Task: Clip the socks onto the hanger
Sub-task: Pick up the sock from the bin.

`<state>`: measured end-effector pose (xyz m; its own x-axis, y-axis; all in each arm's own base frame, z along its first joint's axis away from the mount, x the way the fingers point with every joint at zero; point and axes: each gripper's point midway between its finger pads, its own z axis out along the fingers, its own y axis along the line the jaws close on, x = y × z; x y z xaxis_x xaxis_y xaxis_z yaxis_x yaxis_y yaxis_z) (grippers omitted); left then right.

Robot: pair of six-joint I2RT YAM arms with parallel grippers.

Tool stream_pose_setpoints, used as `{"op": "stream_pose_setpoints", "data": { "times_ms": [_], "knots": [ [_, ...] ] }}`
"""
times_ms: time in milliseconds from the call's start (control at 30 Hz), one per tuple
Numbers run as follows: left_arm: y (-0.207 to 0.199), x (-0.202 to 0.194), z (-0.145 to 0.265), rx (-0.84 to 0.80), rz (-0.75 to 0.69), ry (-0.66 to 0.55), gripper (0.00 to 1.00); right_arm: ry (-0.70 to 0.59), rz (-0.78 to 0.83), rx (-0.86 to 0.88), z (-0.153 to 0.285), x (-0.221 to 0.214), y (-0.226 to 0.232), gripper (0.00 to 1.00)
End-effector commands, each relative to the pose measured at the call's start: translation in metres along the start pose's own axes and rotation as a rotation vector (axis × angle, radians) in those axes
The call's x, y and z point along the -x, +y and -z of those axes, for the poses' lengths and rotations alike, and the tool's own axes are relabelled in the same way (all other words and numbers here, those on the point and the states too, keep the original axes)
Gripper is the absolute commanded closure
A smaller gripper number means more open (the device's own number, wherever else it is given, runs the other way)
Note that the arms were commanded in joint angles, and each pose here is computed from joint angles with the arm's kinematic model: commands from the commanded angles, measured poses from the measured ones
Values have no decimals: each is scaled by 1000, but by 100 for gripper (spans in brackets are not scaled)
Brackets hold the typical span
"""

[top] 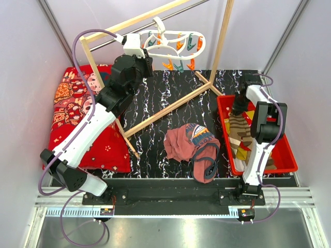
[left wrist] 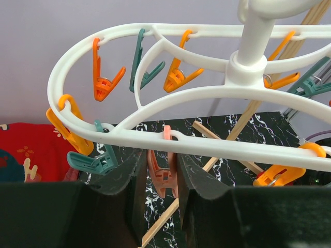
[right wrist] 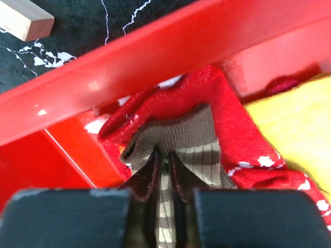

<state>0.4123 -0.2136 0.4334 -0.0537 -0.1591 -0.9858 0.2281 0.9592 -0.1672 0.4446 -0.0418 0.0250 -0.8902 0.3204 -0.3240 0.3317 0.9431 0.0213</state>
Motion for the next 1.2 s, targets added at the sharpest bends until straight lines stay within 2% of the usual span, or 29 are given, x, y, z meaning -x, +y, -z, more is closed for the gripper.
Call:
{"op": "stream_pose_setpoints", "data": {
  "times_ms": [0,100,400,533,633,867,1000,1100,1167],
  "knots": [
    [7,19,9,21,0,-29,100,-86,11,-16,23,17,-6,92],
    [8,19,11,24,-1,-25,100,-127,-10,-15,42,21,-8,100],
    [10,26,17,29,7,-39,100,-227,-70,56,106,16,-3,100],
    [10,30,20,25,9,-44,100,-322,-69,115,149,21,1,100],
    [10,36,22,23,13,-55,100,-341,-63,117,157,17,-1,100],
    [10,33,24,20,30,-51,100,-221,-91,120,115,-8,3,89],
    [10,31,26,17,37,-45,100,-139,-116,92,83,-19,2,88],
    [9,29,26,11,37,-39,100,-115,-122,86,69,-26,2,79],
    [9,27,26,12,37,-37,100,-109,-124,78,63,-28,1,79]
  ]
}}
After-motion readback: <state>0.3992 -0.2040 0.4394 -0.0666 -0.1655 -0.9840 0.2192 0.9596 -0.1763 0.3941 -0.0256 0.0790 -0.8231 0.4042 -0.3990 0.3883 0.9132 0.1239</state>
